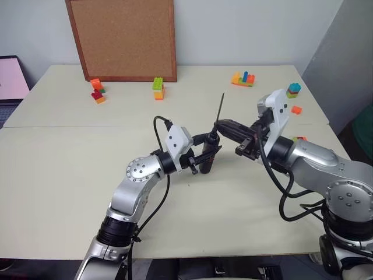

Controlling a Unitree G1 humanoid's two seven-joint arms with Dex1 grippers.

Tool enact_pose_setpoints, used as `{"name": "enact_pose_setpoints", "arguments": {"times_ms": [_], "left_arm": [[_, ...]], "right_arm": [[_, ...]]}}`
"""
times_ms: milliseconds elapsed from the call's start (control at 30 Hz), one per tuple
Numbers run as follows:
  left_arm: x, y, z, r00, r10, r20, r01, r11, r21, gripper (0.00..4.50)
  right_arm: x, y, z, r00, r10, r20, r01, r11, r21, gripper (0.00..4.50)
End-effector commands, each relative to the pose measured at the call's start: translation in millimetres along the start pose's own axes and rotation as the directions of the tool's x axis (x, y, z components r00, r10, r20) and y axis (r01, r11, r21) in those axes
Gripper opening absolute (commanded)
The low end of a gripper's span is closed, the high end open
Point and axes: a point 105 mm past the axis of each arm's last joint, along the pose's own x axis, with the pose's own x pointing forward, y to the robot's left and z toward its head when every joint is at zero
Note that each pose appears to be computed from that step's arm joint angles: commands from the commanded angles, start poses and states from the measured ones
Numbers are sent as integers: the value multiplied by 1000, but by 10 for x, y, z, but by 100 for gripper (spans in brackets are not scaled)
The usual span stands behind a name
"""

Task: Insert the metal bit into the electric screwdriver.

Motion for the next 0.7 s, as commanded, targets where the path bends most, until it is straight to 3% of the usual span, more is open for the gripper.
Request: {"name": "enact_pose_setpoints", "arguments": {"times_ms": [33,333,433,500,600,700], "left_arm": [[7,48,179,999,20,51,-24,998,66,167],[-23,114,281,997,45,67,-50,996,77,167],[-35,194,361,997,61,55,-68,988,139,167],[-77,383,372,996,84,-42,-66,946,317,167],[-197,689,265,956,126,-263,55,807,588,167],[-253,823,108,903,129,-410,201,715,669,167]], "right_arm": [[-46,41,56,999,43,15,-43,999,-6,120],[-266,-198,343,994,-33,107,36,999,-21,330],[-351,-274,366,992,-68,110,71,997,-31,399],[-493,-424,360,984,-152,93,161,982,-103,443],[-681,-495,387,980,-189,66,200,953,-229,450],[-734,-390,380,993,-117,4,112,940,-322,450]]}}
